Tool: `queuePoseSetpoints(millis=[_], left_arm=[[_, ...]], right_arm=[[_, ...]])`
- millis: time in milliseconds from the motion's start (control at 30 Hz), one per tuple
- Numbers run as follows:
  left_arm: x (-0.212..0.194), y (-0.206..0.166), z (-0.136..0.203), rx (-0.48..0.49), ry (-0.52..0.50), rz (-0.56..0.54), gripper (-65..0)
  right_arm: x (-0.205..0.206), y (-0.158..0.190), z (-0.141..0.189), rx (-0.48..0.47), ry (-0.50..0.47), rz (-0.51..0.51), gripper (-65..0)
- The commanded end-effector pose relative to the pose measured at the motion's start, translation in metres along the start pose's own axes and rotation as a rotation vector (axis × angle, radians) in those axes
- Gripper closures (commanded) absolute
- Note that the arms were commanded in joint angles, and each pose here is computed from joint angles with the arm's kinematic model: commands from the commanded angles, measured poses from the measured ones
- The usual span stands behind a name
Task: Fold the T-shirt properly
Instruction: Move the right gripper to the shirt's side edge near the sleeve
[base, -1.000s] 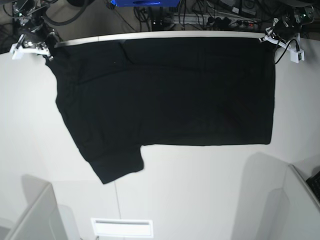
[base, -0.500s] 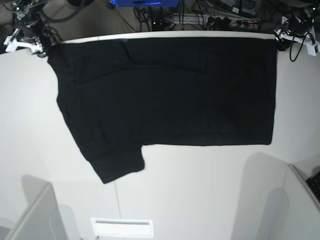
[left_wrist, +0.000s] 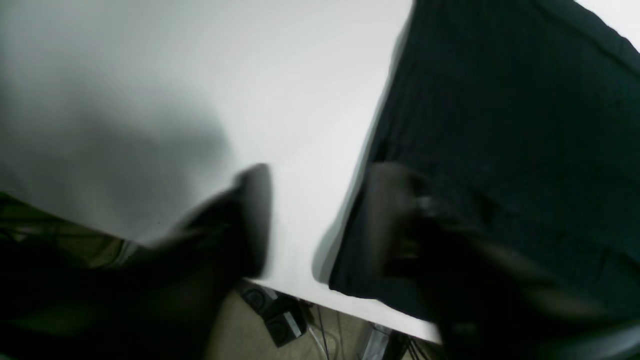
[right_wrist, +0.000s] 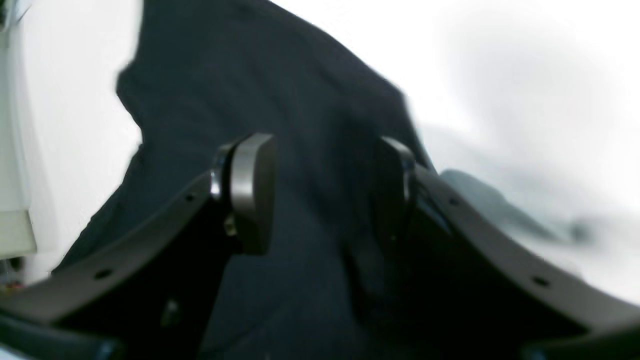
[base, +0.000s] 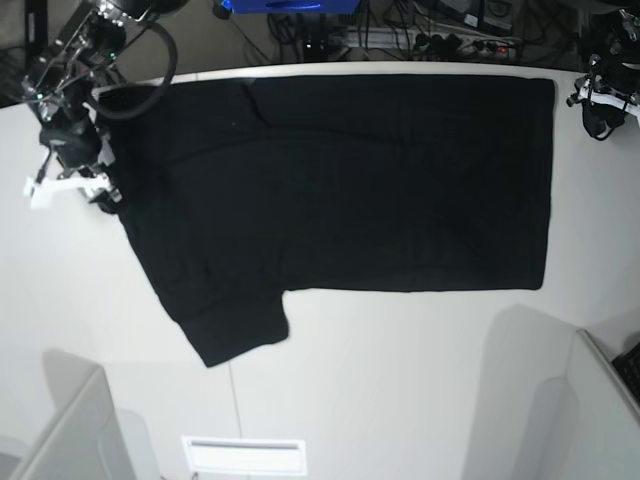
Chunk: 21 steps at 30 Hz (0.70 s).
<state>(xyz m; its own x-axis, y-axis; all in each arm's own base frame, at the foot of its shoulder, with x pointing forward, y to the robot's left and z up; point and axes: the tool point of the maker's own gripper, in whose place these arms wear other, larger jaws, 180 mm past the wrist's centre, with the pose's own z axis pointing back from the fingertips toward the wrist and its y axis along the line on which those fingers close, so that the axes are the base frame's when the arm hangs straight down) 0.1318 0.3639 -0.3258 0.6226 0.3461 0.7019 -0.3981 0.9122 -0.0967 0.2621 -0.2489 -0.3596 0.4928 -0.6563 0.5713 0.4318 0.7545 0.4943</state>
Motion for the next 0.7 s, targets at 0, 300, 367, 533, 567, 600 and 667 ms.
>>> queuePoseSetpoints(millis=[0,300,367,533,567,600,667], left_arm=[[0.016,-0.002,0.001,-0.007,-0.051,-0.013,-7.7],[0.009,-0.024,-0.009,-0.067,-0.023,-0.027,0.0],[0.007,-0.025,-0.009,-0.071,-0.017,-0.029,0.0],[0.009,-0.024,-0.009,-0.067,-0.023,-0.029,0.0],[0.009,-0.024,-0.009,-0.066,-0.023,-0.029,0.0],[0.009,-0.024,-0.009,-0.066,-0.023,-0.029,0.0],[0.009,-0.023,-0.009,-0.064,-0.022,-0.030,0.0]], right_arm=[[0.015,0.015,-0.005,0.023,-0.036,0.045,-29.1],[0.044,0.078,-0.066,0.016,-0.015,0.230,-29.9],[0.052,0.089,-0.081,0.023,-0.002,0.243,-30.0],[0.067,0.101,-0.119,0.019,0.072,0.299,-30.2],[0.070,0.100,-0.127,0.014,0.073,0.304,-30.5],[0.071,0.098,-0.133,0.007,0.075,0.303,-32.1],[0.069,0.093,-0.148,-0.010,0.102,0.311,-38.7]])
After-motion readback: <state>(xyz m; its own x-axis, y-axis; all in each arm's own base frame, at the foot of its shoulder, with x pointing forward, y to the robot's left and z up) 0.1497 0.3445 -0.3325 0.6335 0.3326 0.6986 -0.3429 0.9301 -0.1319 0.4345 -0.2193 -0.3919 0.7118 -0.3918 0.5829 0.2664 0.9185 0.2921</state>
